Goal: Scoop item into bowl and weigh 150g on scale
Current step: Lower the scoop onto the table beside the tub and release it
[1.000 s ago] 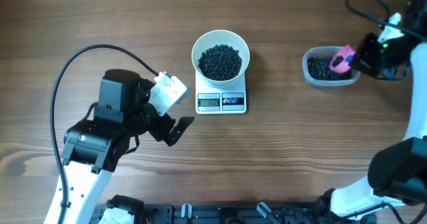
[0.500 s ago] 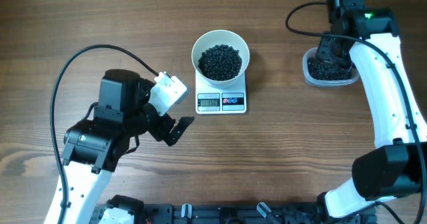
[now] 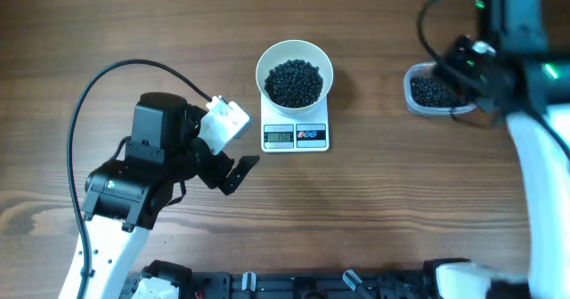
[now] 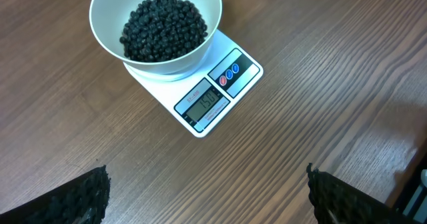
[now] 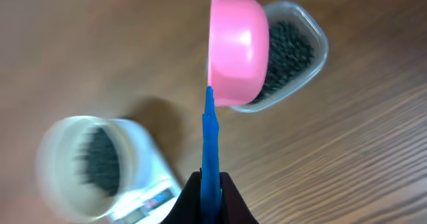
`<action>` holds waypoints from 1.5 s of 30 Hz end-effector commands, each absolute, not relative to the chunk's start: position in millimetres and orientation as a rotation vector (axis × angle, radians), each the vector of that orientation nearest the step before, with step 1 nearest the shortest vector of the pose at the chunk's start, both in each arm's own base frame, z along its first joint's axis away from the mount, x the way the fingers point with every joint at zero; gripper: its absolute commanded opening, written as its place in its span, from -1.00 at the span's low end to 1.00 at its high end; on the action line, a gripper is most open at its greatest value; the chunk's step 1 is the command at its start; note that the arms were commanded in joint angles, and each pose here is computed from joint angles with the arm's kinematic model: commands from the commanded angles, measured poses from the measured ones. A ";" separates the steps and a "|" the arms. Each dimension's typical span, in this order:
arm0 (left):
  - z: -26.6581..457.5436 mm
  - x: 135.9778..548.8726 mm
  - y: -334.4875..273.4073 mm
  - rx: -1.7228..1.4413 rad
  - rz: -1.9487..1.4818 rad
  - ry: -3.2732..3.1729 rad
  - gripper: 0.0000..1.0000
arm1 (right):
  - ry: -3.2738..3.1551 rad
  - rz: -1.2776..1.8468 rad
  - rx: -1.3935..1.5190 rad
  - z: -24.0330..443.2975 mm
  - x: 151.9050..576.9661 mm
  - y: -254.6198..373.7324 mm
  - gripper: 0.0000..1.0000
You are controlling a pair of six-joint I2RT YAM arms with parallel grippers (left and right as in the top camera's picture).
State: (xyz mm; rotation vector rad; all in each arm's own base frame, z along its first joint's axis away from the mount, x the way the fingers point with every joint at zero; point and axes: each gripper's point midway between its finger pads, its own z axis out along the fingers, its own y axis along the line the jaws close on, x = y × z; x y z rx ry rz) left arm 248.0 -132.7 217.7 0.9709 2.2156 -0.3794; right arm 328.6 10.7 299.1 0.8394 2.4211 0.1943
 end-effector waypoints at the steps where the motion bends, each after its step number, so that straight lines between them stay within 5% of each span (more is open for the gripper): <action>1: 224.8 250.1 -132.8 0.957 -0.384 2.200 1.00 | 2.265 0.344 0.858 349.0 284.4 14.5 -0.92; 7: 224.8 250.1 -132.8 0.957 -0.384 2.200 1.00 | 2.167 0.390 0.830 370.1 197.4 7.3 -0.91; 11: 224.8 250.0 -132.7 0.957 -0.384 2.201 1.00 | 2.205 0.431 0.964 309.9 170.6 8.9 -0.91; 20: 224.8 250.1 -132.8 0.957 -0.384 2.200 1.00 | 2.111 1.114 0.668 200.2 275.9 101.2 -0.92; 34: 224.8 250.1 -132.6 0.957 -0.384 2.201 1.00 | 2.218 1.073 0.971 100.2 320.9 96.4 -0.91; 45: 224.8 250.0 -132.7 0.957 -0.384 2.201 1.00 | 2.223 1.067 0.965 92.4 327.1 96.8 -0.92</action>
